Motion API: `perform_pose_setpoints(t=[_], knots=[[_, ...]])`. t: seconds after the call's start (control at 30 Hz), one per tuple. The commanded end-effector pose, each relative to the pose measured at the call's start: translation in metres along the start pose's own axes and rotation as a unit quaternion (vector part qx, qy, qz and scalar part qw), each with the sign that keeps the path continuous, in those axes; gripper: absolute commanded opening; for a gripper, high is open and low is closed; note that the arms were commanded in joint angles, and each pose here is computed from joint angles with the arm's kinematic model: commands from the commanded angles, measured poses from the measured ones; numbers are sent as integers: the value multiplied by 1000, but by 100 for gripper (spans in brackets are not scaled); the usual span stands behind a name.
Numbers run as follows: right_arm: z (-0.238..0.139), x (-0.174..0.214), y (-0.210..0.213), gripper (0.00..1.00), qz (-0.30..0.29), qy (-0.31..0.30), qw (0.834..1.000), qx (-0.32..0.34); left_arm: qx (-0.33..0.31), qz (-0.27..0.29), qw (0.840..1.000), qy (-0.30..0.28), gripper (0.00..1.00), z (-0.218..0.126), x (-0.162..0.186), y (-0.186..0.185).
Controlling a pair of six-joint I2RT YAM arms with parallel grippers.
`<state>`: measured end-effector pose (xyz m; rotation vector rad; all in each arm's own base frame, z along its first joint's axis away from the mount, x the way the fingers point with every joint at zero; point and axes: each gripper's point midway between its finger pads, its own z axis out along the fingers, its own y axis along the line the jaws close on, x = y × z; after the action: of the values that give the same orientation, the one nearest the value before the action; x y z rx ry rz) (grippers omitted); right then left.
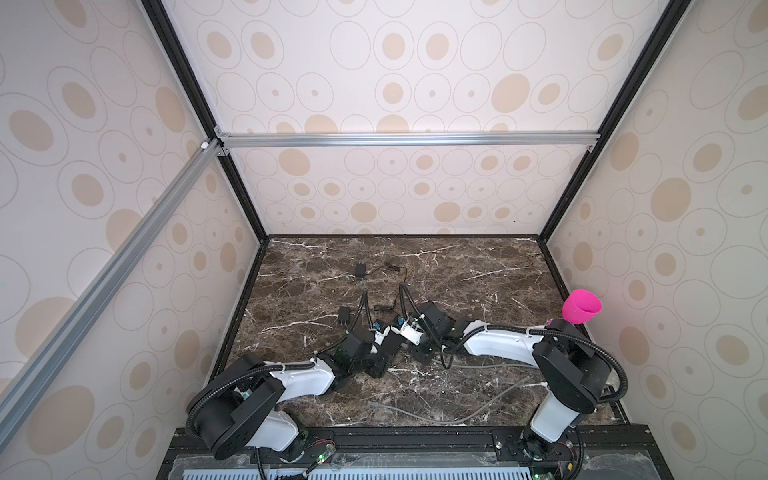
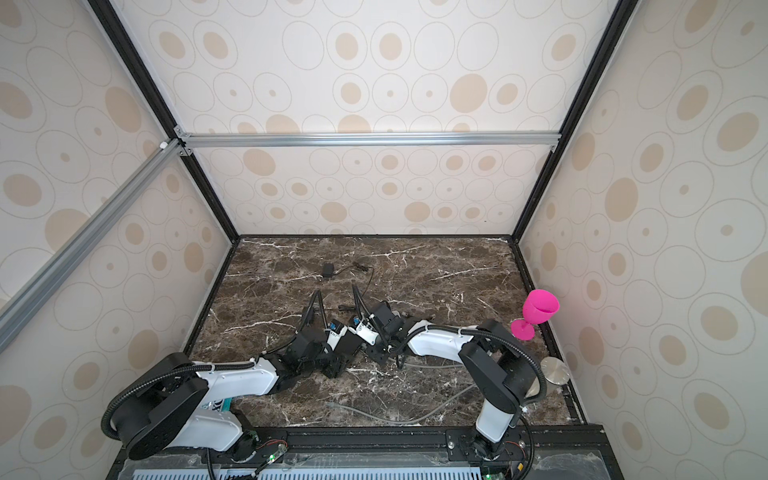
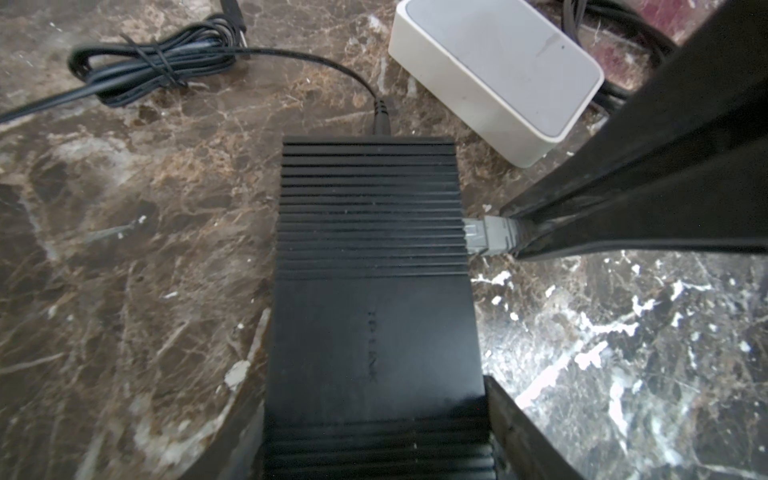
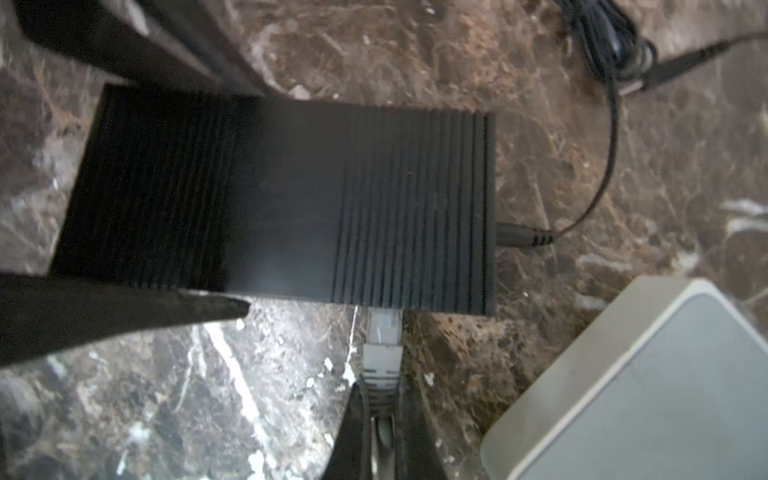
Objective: Insert the plug into the switch port
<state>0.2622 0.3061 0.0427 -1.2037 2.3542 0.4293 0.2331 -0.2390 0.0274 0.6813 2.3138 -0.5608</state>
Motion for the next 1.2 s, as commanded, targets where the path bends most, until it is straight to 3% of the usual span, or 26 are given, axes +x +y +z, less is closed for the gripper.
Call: perform_pose_setpoints(t=[0.0, 0.27, 0.43, 0.57, 0.67, 0.8, 0.87, 0.97, 1.07, 1.17], knots=[[-83, -183, -46, 0, 88, -335, 938, 17, 407, 125, 905, 18, 0, -58, 10, -165], [-141, -222, 9, 0, -44, -393, 916, -59, 405, 120, 906, 26, 0, -52, 16, -163], [-84, -198, 19, 0, -37, -327, 940, -91, 407, 120, 905, 24, 0, -52, 13, -164], [-32, -163, 8, 0, -8, -267, 961, -72, 406, 121, 906, 17, 0, -54, 9, -165], [-21, -143, -1, 0, 7, -250, 967, -48, 393, 120, 911, 18, 0, -51, 9, -161], [-29, -123, -15, 1, 20, -245, 969, 2, 316, 113, 941, 30, 0, -30, 12, -137], [-33, -111, -18, 16, 15, -226, 974, 18, 271, 109, 955, 42, 0, -19, 14, -122], [-45, -91, -27, 28, 25, -203, 977, 54, 180, 109, 975, 70, 0, -2, 20, -93], [-70, -75, -32, 35, 27, -215, 972, 87, 111, 111, 983, 91, 0, 6, 24, -69], [-100, -61, -40, 36, 35, -230, 964, 130, 61, 105, 988, 99, 0, 9, 24, -53]])
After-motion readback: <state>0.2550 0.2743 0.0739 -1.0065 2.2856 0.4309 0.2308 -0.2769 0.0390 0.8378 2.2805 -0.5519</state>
